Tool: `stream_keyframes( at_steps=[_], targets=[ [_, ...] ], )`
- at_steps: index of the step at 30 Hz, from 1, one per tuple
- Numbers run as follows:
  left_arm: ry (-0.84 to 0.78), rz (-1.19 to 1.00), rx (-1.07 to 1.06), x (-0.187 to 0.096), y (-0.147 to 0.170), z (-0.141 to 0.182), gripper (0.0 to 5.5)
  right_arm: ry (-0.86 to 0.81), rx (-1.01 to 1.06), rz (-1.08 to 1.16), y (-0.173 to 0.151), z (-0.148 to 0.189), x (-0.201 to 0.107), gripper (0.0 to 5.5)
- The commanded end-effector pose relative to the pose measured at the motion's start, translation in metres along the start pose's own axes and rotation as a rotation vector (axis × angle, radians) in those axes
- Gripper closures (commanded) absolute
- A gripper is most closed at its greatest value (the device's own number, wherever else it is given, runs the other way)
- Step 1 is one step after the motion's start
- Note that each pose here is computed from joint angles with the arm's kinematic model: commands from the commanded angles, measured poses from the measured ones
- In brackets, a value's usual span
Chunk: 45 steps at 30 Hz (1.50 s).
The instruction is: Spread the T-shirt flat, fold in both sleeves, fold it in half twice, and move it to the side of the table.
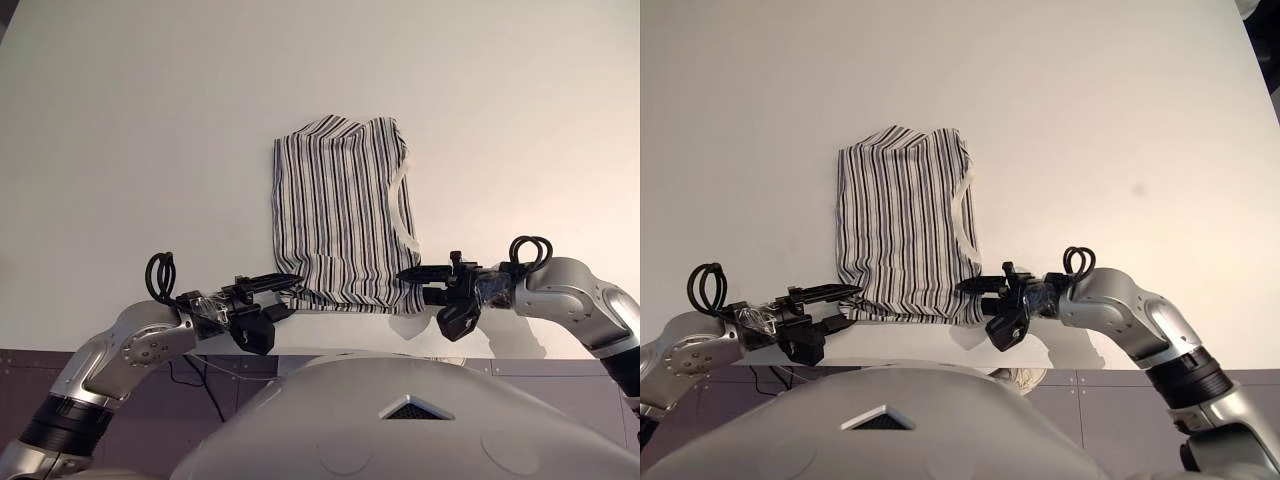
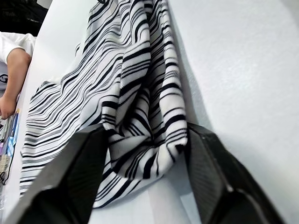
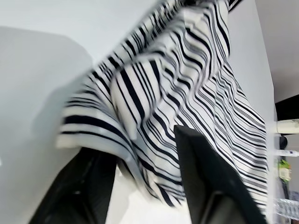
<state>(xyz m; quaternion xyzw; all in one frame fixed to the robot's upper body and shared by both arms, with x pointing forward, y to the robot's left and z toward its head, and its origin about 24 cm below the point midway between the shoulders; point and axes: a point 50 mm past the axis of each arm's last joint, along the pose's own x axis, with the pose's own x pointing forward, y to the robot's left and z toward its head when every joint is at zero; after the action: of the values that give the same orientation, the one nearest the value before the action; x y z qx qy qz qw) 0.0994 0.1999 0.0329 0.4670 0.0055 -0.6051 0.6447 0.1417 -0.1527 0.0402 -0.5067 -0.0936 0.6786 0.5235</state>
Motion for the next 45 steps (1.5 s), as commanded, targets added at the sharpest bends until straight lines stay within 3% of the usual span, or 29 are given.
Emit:
stream_keyframes(
  at_steps=[1, 7, 12, 18, 23, 29, 35, 40, 44, 45],
  targets=[
    [0.079, -0.197, -0.063, 0.000, -0.034, -0.011, 3.48, 0.007, 0.028, 0.077, 0.012, -0.002, 0.000, 4.15],
    [0.087, -0.164, -0.112, 0.000, -0.030, -0.018, 4.65, 0.051, 0.069, 0.041, 0.016, -0.007, 0.007, 5.38],
    [0.099, -0.103, -0.206, -0.001, -0.031, -0.017, 5.33, 0.001, 0.105, 0.034, 0.017, 0.003, 0.007, 5.40],
    [0.061, -0.023, -0.360, -0.007, -0.011, -0.005, 5.39, -0.054, 0.291, -0.011, 0.015, 0.018, -0.003, 5.40],
    [-0.056, -0.077, -0.630, -0.035, 0.012, 0.030, 5.39, -0.169, 0.651, -0.050, -0.003, 0.041, -0.030, 5.40],
    [-0.088, 0.222, -0.721, -0.026, 0.088, 0.004, 5.39, -0.108, 0.898, -0.309, -0.054, 0.003, -0.031, 5.40],
    [0.033, 0.338, -0.665, 0.011, 0.123, -0.035, 5.39, 0.007, 0.975, -0.502, -0.102, -0.049, -0.017, 5.40],
    [0.107, 0.329, -0.594, 0.043, 0.130, -0.071, 5.39, 0.135, 0.991, -0.505, -0.102, -0.082, 0.004, 5.40],
    [0.186, 0.443, -0.506, 0.053, 0.144, -0.094, 5.39, 0.213, 0.919, -0.518, -0.103, -0.100, 0.018, 5.40],
    [0.172, 0.461, -0.495, 0.056, 0.148, -0.096, 5.07, 0.242, 0.900, -0.548, -0.104, -0.106, 0.020, 5.17]
  ],
)
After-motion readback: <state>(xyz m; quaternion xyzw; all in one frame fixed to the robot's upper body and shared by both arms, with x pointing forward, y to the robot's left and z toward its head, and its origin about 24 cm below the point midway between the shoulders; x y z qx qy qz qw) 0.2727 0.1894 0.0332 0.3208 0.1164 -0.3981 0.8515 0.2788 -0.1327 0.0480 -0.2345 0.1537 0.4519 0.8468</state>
